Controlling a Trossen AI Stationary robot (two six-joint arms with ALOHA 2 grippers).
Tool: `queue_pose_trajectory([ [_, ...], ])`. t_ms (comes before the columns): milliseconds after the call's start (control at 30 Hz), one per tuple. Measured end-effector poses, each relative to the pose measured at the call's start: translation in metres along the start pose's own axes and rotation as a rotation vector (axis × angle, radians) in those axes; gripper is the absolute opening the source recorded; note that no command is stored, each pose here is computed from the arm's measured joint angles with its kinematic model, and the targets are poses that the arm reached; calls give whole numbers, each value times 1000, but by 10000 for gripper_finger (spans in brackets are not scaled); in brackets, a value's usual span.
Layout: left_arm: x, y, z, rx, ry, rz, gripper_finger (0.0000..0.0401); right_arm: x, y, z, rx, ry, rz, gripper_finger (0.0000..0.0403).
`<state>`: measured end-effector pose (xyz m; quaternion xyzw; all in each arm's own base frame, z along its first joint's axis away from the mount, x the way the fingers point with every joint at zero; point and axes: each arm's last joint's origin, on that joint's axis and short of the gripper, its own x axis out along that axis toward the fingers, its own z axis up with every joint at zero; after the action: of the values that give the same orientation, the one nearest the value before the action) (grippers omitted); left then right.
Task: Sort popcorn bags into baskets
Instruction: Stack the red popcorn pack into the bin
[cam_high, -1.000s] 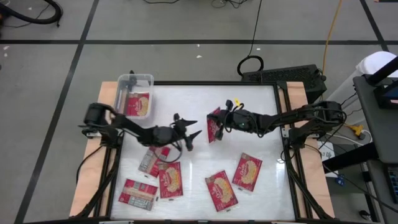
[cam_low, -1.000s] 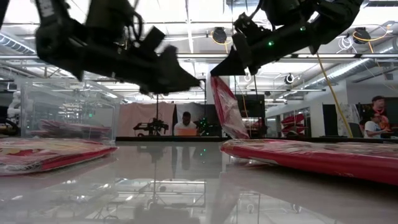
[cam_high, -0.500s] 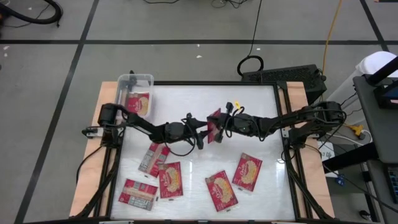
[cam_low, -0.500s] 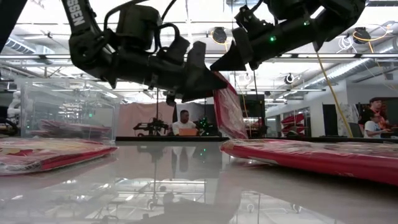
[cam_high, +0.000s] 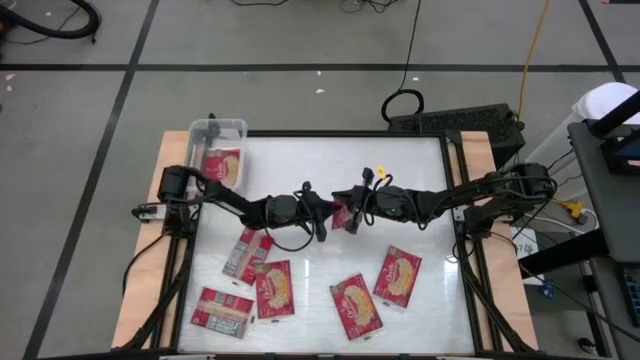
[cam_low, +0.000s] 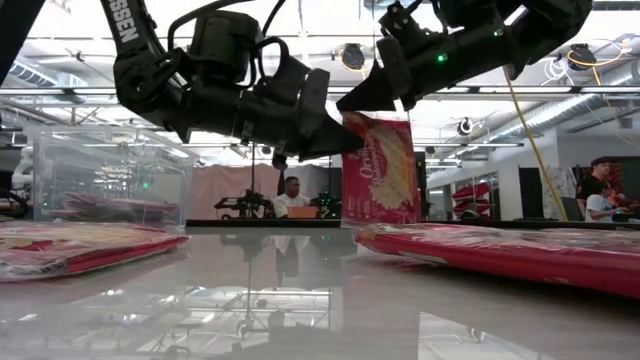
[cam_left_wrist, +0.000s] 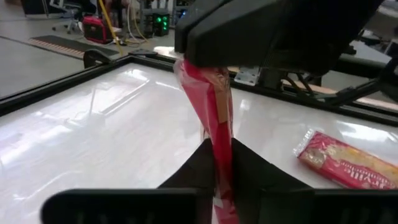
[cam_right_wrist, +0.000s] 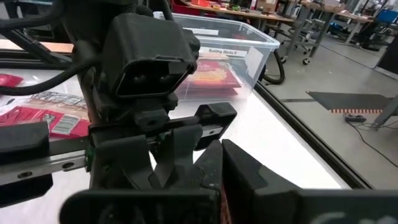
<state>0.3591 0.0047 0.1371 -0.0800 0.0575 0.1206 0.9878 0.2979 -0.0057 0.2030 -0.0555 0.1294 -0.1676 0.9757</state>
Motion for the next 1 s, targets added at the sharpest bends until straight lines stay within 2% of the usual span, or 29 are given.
queue_pose_trajectory([
  [100, 0, 0, -2, 19, 17, 1, 51, -1, -1, 2, 18, -5, -3, 2],
  [167, 0, 0, -3, 24, 28, -2, 43, -4, -2, 6, 36, -22, -6, 13],
  [267, -1, -1, -2, 25, 34, -34, 20, -12, -4, 11, 58, -9, -2, 39],
  [467, -9, -6, 11, 39, 91, -86, 29, -37, -2, 12, 173, 63, 35, 103],
  [600, -25, -16, 28, 107, 167, -108, 33, -56, 5, -4, 241, 43, 81, 138],
  [767, -55, -29, 52, 177, 261, -148, 20, -74, 15, -43, 355, 0, 129, 167],
  [867, -71, -36, 66, 194, 259, -164, 20, -80, 23, -59, 408, -58, 187, 178],
  [1000, -80, -43, 81, 183, 184, -192, 32, -76, 42, -69, 390, -50, 243, 181],
])
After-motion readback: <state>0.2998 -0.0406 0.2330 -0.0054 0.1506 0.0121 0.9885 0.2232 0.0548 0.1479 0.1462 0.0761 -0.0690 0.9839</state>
